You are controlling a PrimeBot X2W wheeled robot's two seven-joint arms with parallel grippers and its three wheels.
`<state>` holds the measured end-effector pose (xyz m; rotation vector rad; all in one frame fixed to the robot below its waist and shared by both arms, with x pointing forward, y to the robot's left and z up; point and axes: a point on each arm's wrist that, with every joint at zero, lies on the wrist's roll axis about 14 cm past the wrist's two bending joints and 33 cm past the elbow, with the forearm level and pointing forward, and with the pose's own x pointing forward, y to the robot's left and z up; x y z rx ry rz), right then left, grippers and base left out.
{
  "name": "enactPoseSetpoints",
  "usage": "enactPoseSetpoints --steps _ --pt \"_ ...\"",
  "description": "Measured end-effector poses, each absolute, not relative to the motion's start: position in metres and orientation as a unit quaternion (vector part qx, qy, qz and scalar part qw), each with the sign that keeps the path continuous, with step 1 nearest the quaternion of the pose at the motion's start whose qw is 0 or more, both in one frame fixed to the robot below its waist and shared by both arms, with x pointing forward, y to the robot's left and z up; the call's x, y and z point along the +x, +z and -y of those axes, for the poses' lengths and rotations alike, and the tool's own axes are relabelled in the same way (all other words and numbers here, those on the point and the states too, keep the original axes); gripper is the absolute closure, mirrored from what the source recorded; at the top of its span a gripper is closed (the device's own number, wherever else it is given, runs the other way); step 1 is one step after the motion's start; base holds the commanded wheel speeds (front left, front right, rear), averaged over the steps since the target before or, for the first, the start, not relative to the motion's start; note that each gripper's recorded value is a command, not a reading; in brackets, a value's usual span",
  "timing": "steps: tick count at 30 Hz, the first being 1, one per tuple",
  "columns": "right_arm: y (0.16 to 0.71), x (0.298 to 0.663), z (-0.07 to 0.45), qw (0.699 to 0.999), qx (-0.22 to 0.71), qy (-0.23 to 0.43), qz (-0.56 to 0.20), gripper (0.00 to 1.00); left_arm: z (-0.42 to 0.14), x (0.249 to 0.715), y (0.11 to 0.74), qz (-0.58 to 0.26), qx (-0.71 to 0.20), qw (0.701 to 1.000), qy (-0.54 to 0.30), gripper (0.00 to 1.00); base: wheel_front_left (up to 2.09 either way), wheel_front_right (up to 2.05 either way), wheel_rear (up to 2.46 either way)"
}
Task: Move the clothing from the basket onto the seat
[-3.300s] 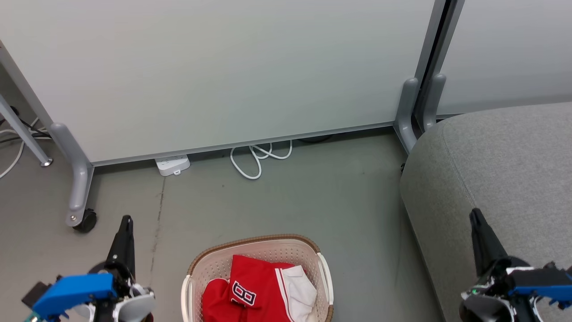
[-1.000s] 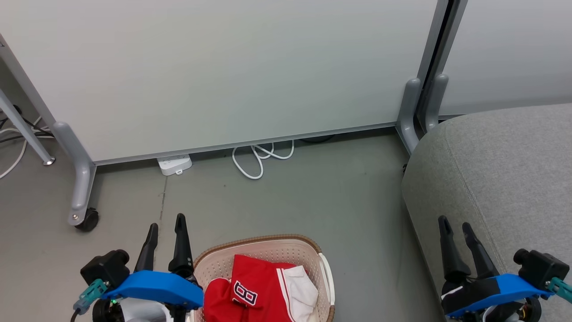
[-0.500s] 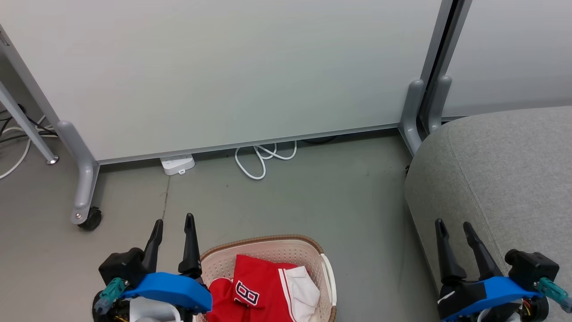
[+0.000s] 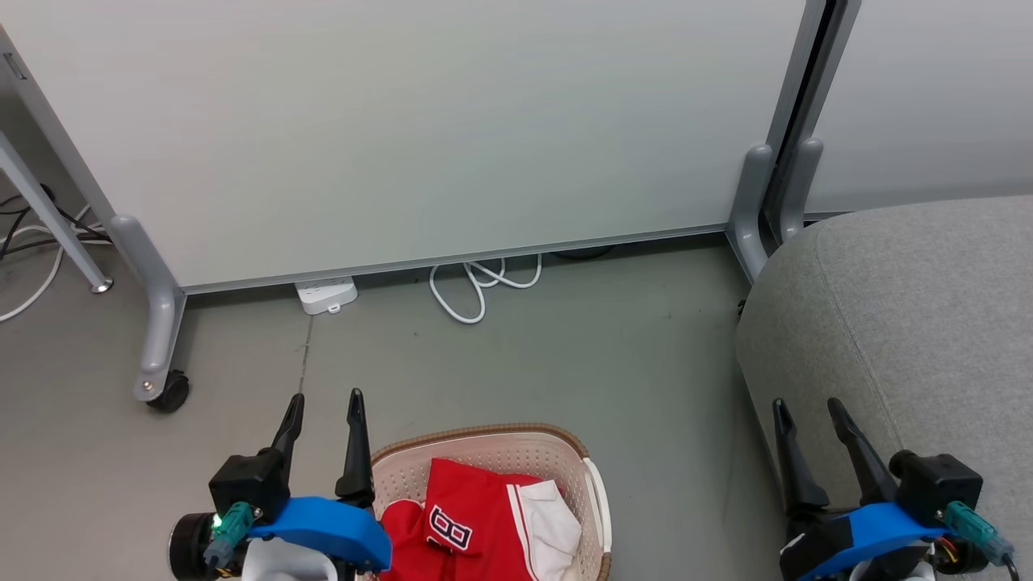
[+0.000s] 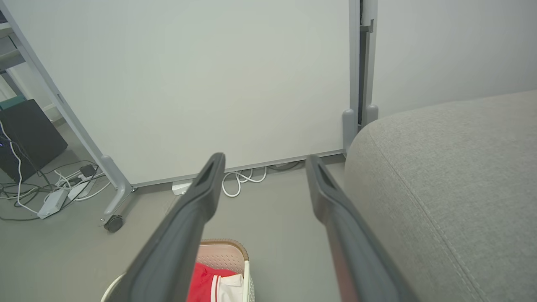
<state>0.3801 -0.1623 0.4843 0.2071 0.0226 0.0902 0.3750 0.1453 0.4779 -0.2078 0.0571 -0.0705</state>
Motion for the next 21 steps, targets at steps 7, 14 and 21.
enactPoseSetpoints --steps 7,14,21 --pt "0.484 0.38 0.158 0.995 0.077 0.055 -0.009 0.0 -0.14 0.374 0.477 -0.025 -0.078 0.995 -0.052 0.0 0.0 0.0 0.0" --pt "0.484 0.38 0.154 0.997 0.052 0.064 -0.006 0.0 -0.137 0.372 0.476 -0.023 -0.055 0.996 -0.065 0.0 0.0 0.0 0.0" --pt "0.484 0.38 0.15 0.997 0.028 0.074 -0.002 0.0 -0.134 0.369 0.474 -0.022 -0.038 0.996 -0.076 0.0 0.0 0.0 0.0"
